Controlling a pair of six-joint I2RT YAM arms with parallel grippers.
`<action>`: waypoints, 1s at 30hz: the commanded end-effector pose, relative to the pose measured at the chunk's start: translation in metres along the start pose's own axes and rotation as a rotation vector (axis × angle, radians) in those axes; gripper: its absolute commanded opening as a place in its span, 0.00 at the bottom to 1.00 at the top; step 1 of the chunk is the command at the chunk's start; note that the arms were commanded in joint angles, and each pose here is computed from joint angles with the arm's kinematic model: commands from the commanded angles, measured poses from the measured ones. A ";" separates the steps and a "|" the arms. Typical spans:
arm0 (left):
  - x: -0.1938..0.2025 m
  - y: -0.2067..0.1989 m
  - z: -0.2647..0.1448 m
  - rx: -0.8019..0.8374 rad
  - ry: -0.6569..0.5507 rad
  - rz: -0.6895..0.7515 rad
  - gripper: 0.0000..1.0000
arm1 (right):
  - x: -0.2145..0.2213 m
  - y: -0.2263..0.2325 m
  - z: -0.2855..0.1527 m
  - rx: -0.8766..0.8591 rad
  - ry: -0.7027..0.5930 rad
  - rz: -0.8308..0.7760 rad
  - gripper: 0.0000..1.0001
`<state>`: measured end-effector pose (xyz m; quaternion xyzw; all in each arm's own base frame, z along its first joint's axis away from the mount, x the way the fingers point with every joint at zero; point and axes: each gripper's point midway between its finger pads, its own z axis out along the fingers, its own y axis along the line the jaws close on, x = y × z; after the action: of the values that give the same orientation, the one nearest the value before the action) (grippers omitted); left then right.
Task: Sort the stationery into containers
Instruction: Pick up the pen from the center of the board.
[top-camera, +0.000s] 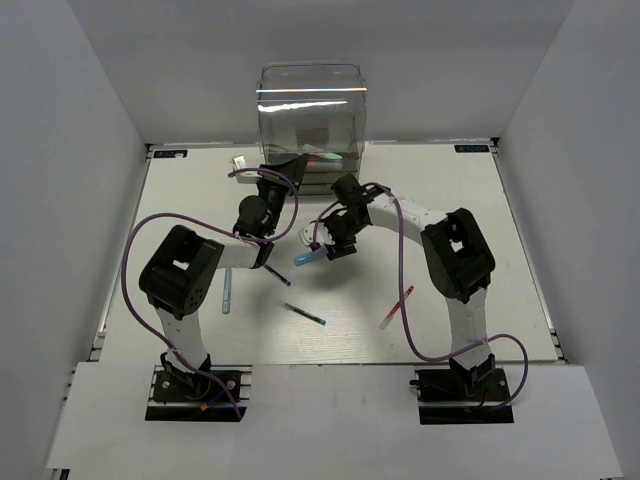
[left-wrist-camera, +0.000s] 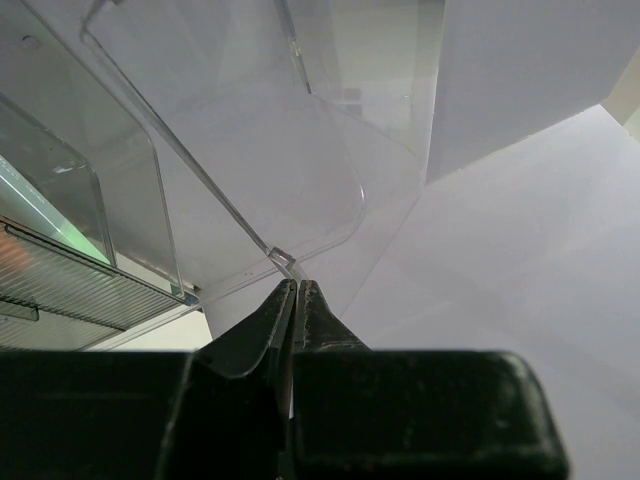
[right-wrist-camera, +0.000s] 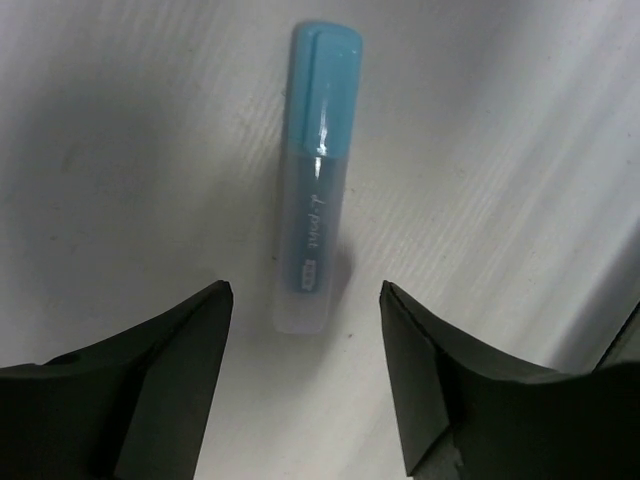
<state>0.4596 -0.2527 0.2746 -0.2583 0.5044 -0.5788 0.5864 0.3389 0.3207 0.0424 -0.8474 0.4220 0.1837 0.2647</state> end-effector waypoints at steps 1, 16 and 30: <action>-0.038 -0.078 -0.005 0.279 -0.124 -0.049 0.05 | -0.003 0.005 0.002 -0.056 -0.003 0.028 0.66; -0.038 -0.078 -0.005 0.279 -0.124 -0.049 0.05 | 0.010 0.032 0.012 -0.184 0.039 0.092 0.30; -0.036 -0.073 -0.004 0.271 -0.121 -0.047 0.05 | 0.006 -0.012 -0.037 0.346 0.089 0.118 0.00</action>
<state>0.4596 -0.2527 0.2747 -0.2582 0.5043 -0.5789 0.5864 0.3215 0.2870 0.0282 -0.8143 0.4993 0.1417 0.2598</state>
